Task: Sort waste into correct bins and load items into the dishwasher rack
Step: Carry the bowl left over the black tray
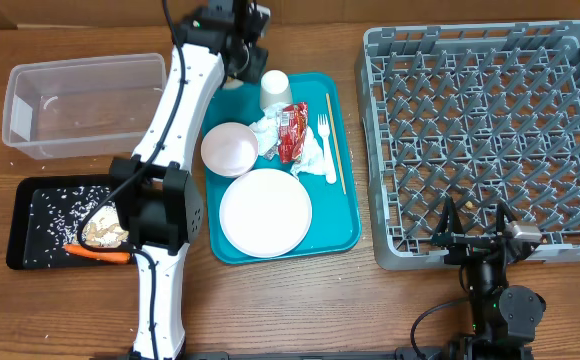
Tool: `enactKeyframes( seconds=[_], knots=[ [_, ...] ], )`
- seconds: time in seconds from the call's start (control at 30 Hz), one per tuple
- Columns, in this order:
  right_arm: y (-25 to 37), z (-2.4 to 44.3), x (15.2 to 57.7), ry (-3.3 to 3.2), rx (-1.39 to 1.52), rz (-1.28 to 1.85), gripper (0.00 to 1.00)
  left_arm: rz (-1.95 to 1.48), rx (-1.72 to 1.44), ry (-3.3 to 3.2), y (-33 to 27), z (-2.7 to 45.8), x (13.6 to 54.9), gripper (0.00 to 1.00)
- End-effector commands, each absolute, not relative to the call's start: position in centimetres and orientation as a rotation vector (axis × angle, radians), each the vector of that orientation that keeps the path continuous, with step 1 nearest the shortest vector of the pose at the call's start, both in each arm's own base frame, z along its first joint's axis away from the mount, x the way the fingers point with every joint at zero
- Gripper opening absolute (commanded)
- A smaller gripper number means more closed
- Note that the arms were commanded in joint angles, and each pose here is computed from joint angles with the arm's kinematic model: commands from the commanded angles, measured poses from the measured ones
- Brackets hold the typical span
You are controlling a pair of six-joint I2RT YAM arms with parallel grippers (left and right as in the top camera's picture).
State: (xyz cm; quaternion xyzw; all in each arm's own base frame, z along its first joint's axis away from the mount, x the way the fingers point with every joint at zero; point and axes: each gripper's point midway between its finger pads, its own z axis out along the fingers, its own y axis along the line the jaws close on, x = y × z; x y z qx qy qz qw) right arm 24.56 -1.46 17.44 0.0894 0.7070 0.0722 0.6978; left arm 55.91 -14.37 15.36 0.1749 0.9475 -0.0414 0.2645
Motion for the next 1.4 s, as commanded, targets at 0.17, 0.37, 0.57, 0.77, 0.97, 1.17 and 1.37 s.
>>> enactKeyframes(
  seconds=[0.17,0.37,0.57,0.77,0.97,1.17,1.37],
  knots=[
    [-1.4,17.2,24.6,1.575,0.200,0.166,1.00,-0.215,0.199,2.436,-13.8,27.3,54.4,0.04],
    [-1.4,17.2,24.6,1.575,0.200,0.166,1.00,-0.071,-0.106,2.466,-8.1,31.2,50.2,0.04],
    [-1.4,17.2,24.6,1.575,0.200,0.166,1.00,-0.110,-0.296,2.500,-4.4,32.0,47.9,0.04],
    [-1.4,17.2,24.6,1.575,0.200,0.166,1.00,-0.168,-0.446,2.425,-0.8,34.6,46.9,0.04],
    [-1.4,17.2,24.6,1.575,0.200,0.166,1.00,-0.132,-0.532,2.350,3.0,38.3,43.4,0.04],
    [-1.4,17.2,24.6,1.575,0.200,0.166,1.00,-0.051,-0.643,2.467,5.3,36.2,39.3,0.04],
    [-1.4,17.2,24.6,1.575,0.200,0.166,1.00,-0.305,-0.726,2.569,5.4,33.9,36.2,0.04]
  ],
)
